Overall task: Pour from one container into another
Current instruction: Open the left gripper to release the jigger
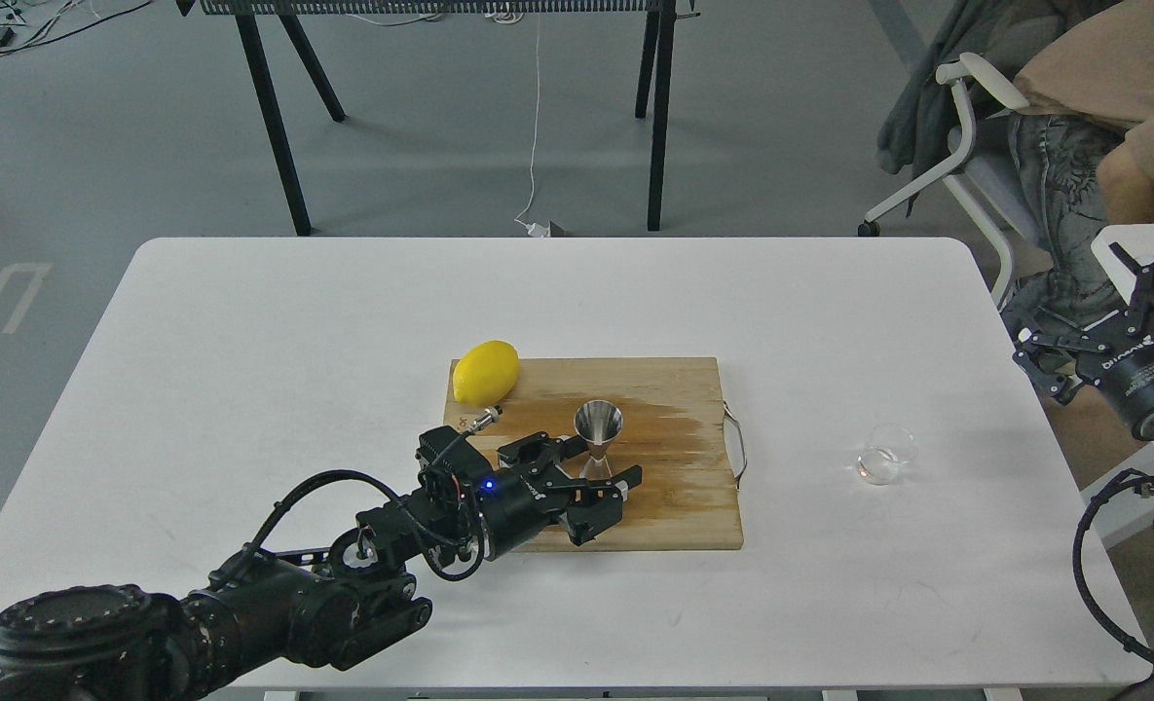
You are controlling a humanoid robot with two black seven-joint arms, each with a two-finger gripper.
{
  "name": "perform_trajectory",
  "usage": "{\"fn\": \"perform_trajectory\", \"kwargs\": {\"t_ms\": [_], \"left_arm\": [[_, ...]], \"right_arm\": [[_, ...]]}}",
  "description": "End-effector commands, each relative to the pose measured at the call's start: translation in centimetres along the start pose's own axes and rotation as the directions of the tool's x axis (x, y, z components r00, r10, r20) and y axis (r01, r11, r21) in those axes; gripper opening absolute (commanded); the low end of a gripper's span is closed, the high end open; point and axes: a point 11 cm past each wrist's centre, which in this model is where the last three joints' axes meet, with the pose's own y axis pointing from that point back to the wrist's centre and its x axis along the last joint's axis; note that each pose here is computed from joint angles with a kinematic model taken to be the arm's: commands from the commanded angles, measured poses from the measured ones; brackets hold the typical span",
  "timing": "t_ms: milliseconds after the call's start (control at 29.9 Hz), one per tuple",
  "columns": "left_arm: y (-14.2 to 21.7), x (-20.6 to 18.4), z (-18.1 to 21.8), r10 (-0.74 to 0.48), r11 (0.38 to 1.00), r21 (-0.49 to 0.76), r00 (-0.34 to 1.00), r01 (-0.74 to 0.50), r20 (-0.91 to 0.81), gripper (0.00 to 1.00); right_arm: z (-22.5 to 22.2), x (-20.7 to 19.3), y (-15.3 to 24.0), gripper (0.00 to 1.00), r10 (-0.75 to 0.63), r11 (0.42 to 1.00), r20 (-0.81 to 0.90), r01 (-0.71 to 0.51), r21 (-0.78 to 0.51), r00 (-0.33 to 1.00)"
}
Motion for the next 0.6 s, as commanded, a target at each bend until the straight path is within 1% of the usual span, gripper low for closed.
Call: {"fn": "perform_trajectory", "kwargs": {"t_ms": [0, 568], "left_arm": [[0.00, 0.04, -0.03, 0.003, 1.000, 0.002, 1.000, -0.003, -0.002, 0.81], [0.38, -0.61, -0.06, 0.007, 1.000, 0.019, 1.000, -0.006, -0.029, 0.81]], "right_arm": [[0.02, -0.03, -0.02, 0.99, -0.001, 1.000, 0.002, 0.001, 0.001, 1.000], [0.00, -0.03, -0.02, 0.99, -0.001, 1.000, 0.002, 0.001, 0.002, 1.000]]}}
